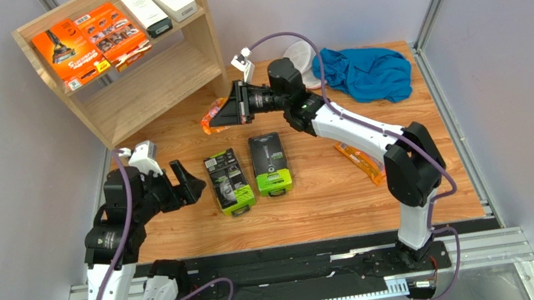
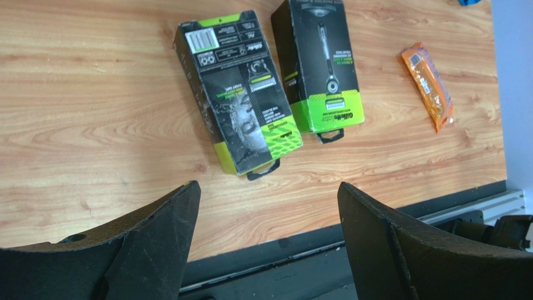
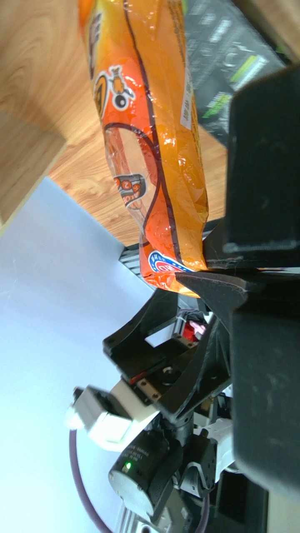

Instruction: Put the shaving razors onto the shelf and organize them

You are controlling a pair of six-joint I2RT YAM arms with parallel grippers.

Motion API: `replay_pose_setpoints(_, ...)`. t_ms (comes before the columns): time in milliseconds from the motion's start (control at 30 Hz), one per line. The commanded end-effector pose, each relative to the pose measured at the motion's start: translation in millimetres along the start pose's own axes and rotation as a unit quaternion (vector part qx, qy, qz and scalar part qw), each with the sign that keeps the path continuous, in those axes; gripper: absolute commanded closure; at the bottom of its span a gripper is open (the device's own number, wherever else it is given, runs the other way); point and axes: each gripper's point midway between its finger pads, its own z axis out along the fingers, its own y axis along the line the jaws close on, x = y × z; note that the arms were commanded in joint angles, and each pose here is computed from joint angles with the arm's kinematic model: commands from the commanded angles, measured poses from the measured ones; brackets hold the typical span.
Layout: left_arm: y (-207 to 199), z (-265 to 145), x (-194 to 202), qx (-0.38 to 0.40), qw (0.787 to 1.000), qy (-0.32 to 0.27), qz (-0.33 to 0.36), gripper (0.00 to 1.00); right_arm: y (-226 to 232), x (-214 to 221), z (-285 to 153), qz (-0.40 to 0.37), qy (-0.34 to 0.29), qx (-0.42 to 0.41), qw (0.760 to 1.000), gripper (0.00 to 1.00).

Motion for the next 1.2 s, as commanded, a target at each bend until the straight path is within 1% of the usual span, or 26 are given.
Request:
replay_pose_setpoints(0, 5, -5, 5, -0.013, 1.0, 0.013, 0.004, 0.11, 33, -27, 21, -0.057, -0.019, -0.091, 0.994, 1.0)
replay_pose_setpoints(167, 4, -7, 5, -0.011, 1.0, 0.016, 0.015, 0.11, 39, -46, 40, -0.06, -0.037, -0.145, 0.987, 1.0)
replay_pose_setpoints(200, 3, -6, 8, -0.005, 1.0, 0.022, 0.014, 0.11, 31, -47, 47, -0.064, -0.041, -0.158, 0.984, 1.0)
replay_pose_setpoints(233, 3, -4, 9, -0.003, 1.0, 0.022, 0.014, 0.11, 44, -57, 48, -0.061, -0.05, -0.178, 0.981, 1.0)
replay_pose_setpoints(333, 2, -2, 13, 0.004, 1.0, 0.029, 0.011, 0.11, 48, -68, 58, -0.067, -0.056, -0.208, 0.974, 1.0)
replay_pose_setpoints(467, 1, -1, 15, 0.008, 0.999, 0.032, 0.012, 0.11, 37, -82, 74, -0.067, -0.069, -0.205, 0.974, 1.0)
replay_pose_setpoints(533, 0, 0, 16, 0.01, 0.999, 0.033, 0.011, 0.11, 18, -83, 85, -0.052, -0.069, -0.194, 0.977, 1.0)
replay_pose_setpoints(600, 0, -1, 16, 0.012, 0.999, 0.032, 0.012, 0.11, 19, -89, 88, -0.045, -0.075, -0.197, 0.976, 1.0)
replay_pose_setpoints(633, 0, -1, 16, 0.012, 0.999, 0.031, 0.013, 0.11, 7, -88, 92, -0.034, -0.077, -0.191, 0.978, 1.0)
replay_pose_setpoints(733, 0, 0, 16, 0.014, 0.999, 0.031, 0.012, 0.11, -6, -82, 97, -0.013, -0.075, -0.185, 0.98, 1.0)
replay_pose_setpoints(900, -1, 0, 16, 0.016, 0.999, 0.03, 0.013, 0.11, -38, -67, 104, 0.032, -0.061, -0.147, 0.987, 1.0)
replay_pose_setpoints(1000, -2, -1, 16, 0.018, 0.999, 0.029, 0.014, 0.11, -58, -61, 106, 0.069, -0.058, -0.124, 0.988, 0.96)
replay_pose_setpoints(1133, -3, -1, 17, 0.022, 0.999, 0.03, 0.015, 0.11, -74, -58, 104, 0.102, -0.059, -0.116, 0.986, 0.95)
replay_pose_setpoints(1167, -3, 0, 16, 0.023, 0.999, 0.03, 0.015, 0.11, -70, -60, 101, 0.089, -0.065, -0.132, 0.985, 0.95)
